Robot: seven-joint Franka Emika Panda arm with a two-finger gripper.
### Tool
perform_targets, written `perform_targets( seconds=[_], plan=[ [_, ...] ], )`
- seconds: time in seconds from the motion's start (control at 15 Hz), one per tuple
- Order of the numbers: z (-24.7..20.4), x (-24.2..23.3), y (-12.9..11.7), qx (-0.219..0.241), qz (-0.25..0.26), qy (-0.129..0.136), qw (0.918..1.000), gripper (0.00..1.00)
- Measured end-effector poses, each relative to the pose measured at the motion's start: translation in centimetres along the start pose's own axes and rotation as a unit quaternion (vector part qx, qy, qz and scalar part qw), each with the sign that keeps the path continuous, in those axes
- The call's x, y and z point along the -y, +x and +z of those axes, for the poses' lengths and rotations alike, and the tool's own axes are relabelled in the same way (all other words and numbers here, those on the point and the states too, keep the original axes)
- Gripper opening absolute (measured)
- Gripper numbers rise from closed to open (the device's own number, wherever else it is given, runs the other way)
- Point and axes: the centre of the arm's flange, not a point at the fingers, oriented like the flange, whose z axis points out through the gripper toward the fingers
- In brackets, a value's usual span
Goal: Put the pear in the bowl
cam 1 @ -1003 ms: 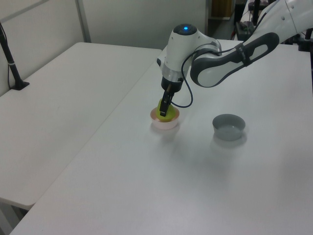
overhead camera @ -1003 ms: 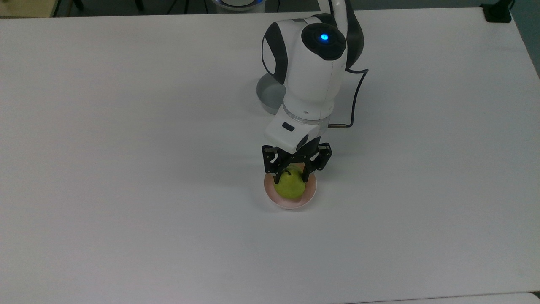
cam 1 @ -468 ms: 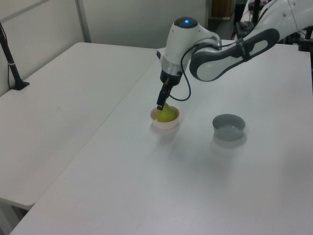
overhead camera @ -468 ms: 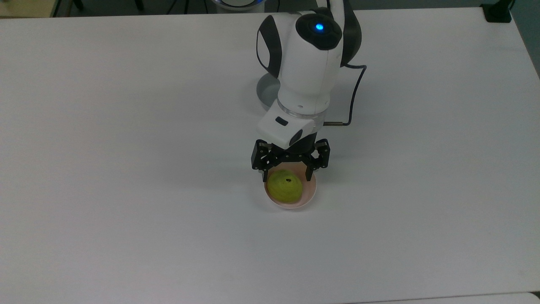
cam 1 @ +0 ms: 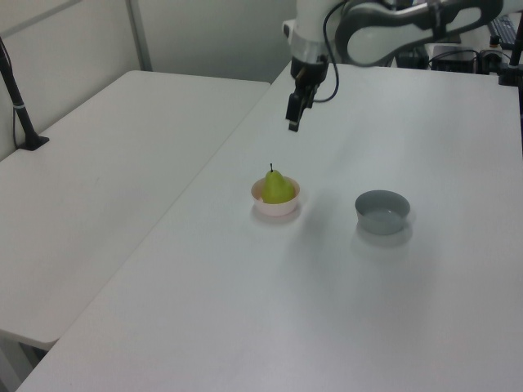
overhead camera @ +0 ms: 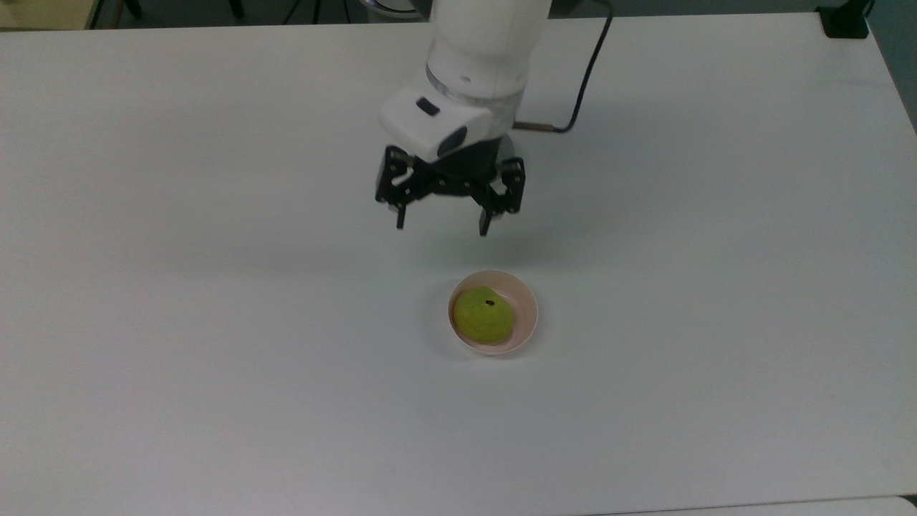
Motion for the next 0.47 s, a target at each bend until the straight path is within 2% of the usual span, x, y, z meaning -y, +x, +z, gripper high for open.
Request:
perform_targets(
  seconds=[0.27, 0.47],
  plan=[
    [-5.0, -2.7, -2.3, 0.038, 0.008, -0.01, 0.9992, 1.0],
    [-7.5, -3.7, -4.4, 0.051, 0.014, -0.005, 0.9986, 1.0]
  ],
)
